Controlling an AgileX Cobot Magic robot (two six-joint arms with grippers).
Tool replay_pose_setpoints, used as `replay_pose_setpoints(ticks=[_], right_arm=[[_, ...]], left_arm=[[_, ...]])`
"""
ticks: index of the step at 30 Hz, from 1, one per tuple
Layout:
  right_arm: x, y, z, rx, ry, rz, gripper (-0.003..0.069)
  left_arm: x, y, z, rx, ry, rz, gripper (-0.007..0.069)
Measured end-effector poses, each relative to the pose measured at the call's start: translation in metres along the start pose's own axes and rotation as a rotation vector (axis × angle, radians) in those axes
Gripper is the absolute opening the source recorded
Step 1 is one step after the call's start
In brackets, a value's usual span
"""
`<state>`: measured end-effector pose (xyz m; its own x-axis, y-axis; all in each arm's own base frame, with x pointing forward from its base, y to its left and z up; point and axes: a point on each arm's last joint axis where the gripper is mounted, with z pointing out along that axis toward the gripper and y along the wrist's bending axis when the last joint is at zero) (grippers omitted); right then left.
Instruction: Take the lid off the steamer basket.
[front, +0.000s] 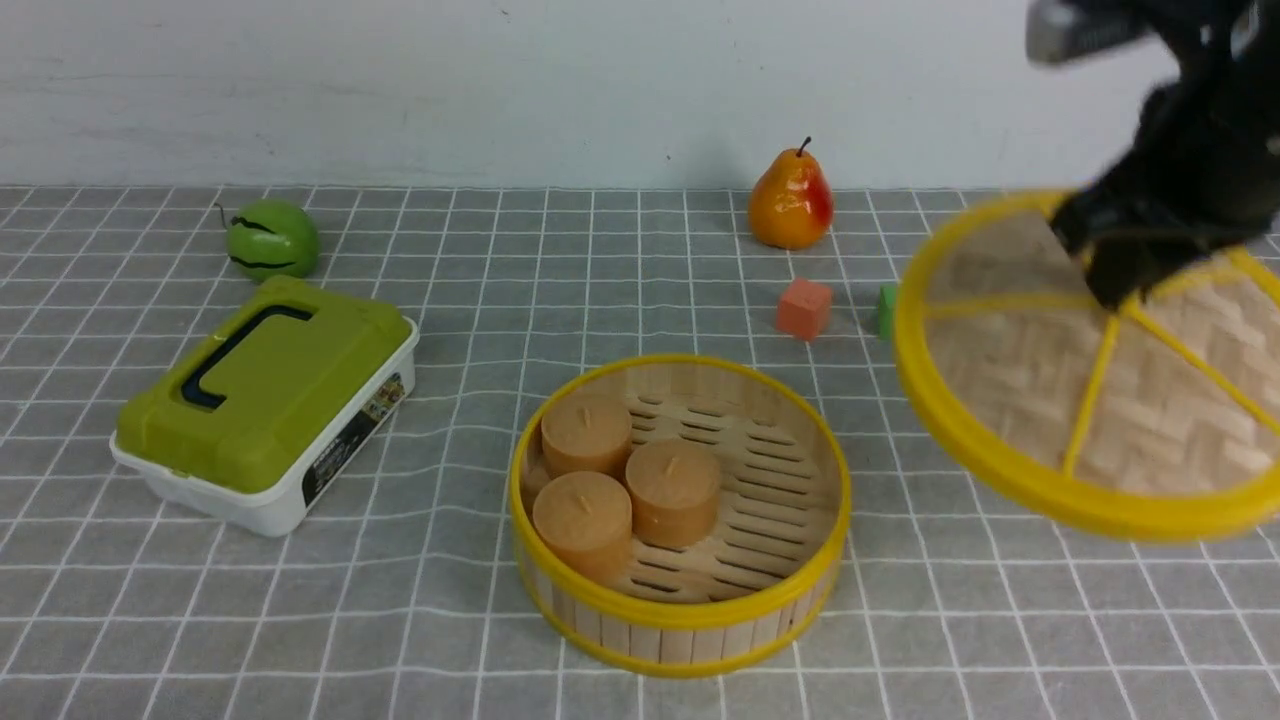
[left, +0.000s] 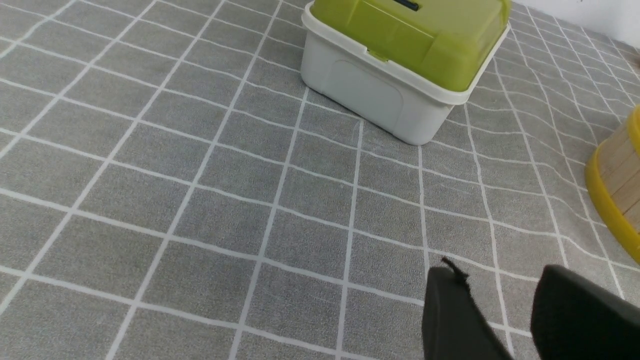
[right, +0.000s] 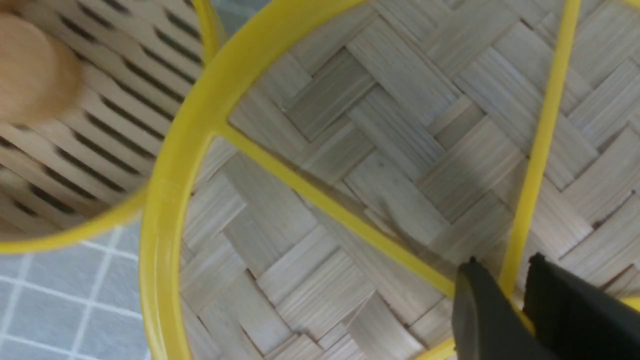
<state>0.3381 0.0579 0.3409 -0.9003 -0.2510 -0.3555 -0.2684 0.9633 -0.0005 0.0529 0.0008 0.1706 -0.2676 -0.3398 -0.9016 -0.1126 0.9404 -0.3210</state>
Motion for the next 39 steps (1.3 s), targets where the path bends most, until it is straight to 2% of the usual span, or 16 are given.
replay_pose_setpoints(ticks=[5,11,13,16,20,21,23,24,26,28,31,32,33,35,39], right_arm=[[0.021,-0.020,0.065,0.010,0.028,0.073,0.0078],[0.022,-0.021,0.109,-0.010,0.012,0.113,0.0078],[0.019,-0.021,0.122,-0.026,0.006,0.134,0.0100],[0.019,-0.021,0.131,-0.034,0.012,0.144,0.0181],[0.018,-0.019,0.123,-0.050,0.004,0.158,0.0358],[0.018,-0.019,0.122,-0.051,0.005,0.158,0.0358],[0.020,-0.015,0.094,-0.066,-0.014,0.159,0.0440],[0.020,-0.015,0.091,-0.067,-0.019,0.159,0.0444],[0.026,-0.010,0.046,-0.074,-0.079,0.145,0.0463],[0.031,-0.008,0.026,-0.073,-0.111,0.135,0.0456],[0.053,0.001,-0.045,-0.065,-0.260,0.104,0.0386],[0.062,0.004,-0.067,-0.061,-0.311,0.096,0.0337],[0.064,0.004,-0.070,-0.061,-0.320,0.095,0.0337],[0.091,0.011,-0.112,-0.049,-0.438,0.079,0.0207],[0.142,0.022,-0.145,-0.039,-0.560,0.065,0.0027]], left_arm=[[0.000,0.000,0.000,0.000,0.000,0.000,0.0239],[0.000,0.000,0.000,0.000,0.000,0.000,0.0239],[0.000,0.000,0.000,0.000,0.000,0.000,0.0239],[0.000,0.000,0.000,0.000,0.000,0.000,0.0239],[0.000,0.000,0.000,0.000,0.000,0.000,0.0239],[0.000,0.000,0.000,0.000,0.000,0.000,0.0239],[0.000,0.000,0.000,0.000,0.000,0.000,0.0239],[0.000,0.000,0.000,0.000,0.000,0.000,0.0239],[0.000,0.000,0.000,0.000,0.000,0.000,0.0239],[0.000,0.000,0.000,0.000,0.000,0.000,0.0239],[0.000,0.000,0.000,0.000,0.000,0.000,0.0239],[0.000,0.000,0.000,0.000,0.000,0.000,0.0239],[0.000,0.000,0.000,0.000,0.000,0.000,0.0239],[0.000,0.000,0.000,0.000,0.000,0.000,0.0239],[0.000,0.000,0.000,0.000,0.000,0.000,0.0239]])
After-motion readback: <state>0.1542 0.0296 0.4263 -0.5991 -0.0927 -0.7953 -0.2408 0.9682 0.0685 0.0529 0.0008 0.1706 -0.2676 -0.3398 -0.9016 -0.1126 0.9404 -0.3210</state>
